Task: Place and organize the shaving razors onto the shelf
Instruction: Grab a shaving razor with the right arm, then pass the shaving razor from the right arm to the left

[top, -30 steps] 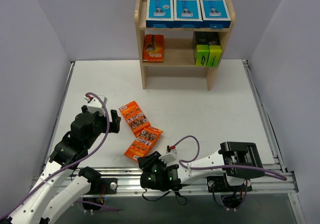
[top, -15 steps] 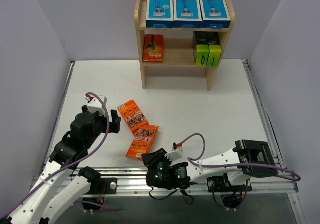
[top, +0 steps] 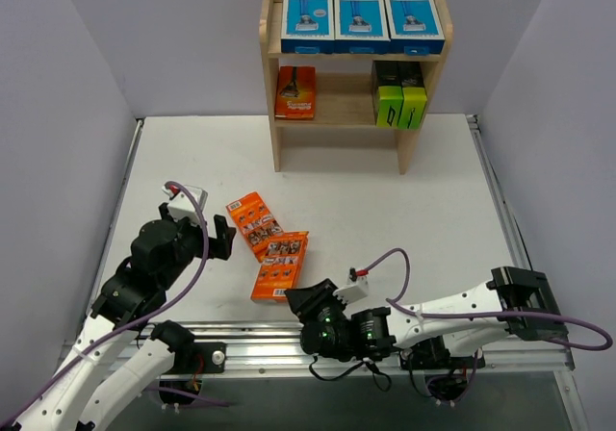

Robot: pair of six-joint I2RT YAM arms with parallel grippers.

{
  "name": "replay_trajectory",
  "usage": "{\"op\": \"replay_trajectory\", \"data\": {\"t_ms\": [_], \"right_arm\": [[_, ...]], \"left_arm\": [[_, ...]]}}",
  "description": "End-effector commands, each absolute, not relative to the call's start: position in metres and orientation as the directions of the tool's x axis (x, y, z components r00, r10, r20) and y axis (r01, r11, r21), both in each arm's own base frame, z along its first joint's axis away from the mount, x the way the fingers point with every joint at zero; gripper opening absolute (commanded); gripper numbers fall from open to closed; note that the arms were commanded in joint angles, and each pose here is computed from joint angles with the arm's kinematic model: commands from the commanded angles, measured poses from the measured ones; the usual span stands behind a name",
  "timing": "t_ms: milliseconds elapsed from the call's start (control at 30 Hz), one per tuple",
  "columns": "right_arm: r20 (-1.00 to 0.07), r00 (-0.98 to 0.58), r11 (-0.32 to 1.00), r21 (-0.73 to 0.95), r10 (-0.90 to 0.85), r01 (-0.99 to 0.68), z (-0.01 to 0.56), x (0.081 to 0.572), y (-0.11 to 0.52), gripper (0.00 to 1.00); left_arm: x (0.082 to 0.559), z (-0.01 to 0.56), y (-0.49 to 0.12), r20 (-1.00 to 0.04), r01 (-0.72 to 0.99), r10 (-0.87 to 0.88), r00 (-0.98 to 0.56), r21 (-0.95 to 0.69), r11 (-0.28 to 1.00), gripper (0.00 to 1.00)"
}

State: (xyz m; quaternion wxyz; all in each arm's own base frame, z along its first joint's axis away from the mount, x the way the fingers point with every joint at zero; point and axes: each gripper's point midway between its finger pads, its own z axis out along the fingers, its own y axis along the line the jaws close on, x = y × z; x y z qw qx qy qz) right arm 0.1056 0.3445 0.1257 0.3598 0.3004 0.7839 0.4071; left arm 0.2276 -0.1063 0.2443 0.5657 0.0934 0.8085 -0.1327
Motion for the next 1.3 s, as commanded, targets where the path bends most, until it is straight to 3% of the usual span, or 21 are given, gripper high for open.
{"op": "replay_trajectory", "data": {"t_ms": [0, 533, 700, 967, 1267], "right_arm": [[-0.417, -0.489, 0.525, 0.845, 0.766, 0.102, 0.142, 0.117, 0.326, 0.00], [-0.514, -0.390, 0.548, 0.836, 0.764, -0.028, 0.188, 0.132, 0.300, 0.00], [-0.554, -0.364, 0.565, 0.821, 0.749, -0.086, 0.205, 0.134, 0.292, 0.00], [-0.570, -0.353, 0.540, 0.820, 0.742, -0.191, 0.234, 0.135, 0.281, 0.00], [-0.585, -0.366, 0.519, 0.811, 0.724, -0.269, 0.246, 0.130, 0.281, 0.00]], "left_arm": [[0.229, 0.264, -0.116, -0.958, 0.349, -0.017, -0.286, -0.121, 0.929, 0.94], [0.224, 0.271, -0.136, -0.950, 0.434, -0.043, -0.308, -0.181, 0.883, 0.94], [0.216, 0.282, -0.157, -0.907, 0.472, -0.089, -0.411, -0.296, 0.831, 0.94], [0.182, 0.295, -0.194, -0.803, 0.543, -0.244, -0.544, -0.559, 0.626, 0.94], [0.171, 0.283, -0.200, -0.740, 0.514, -0.293, -0.606, -0.645, 0.566, 0.94]]}}
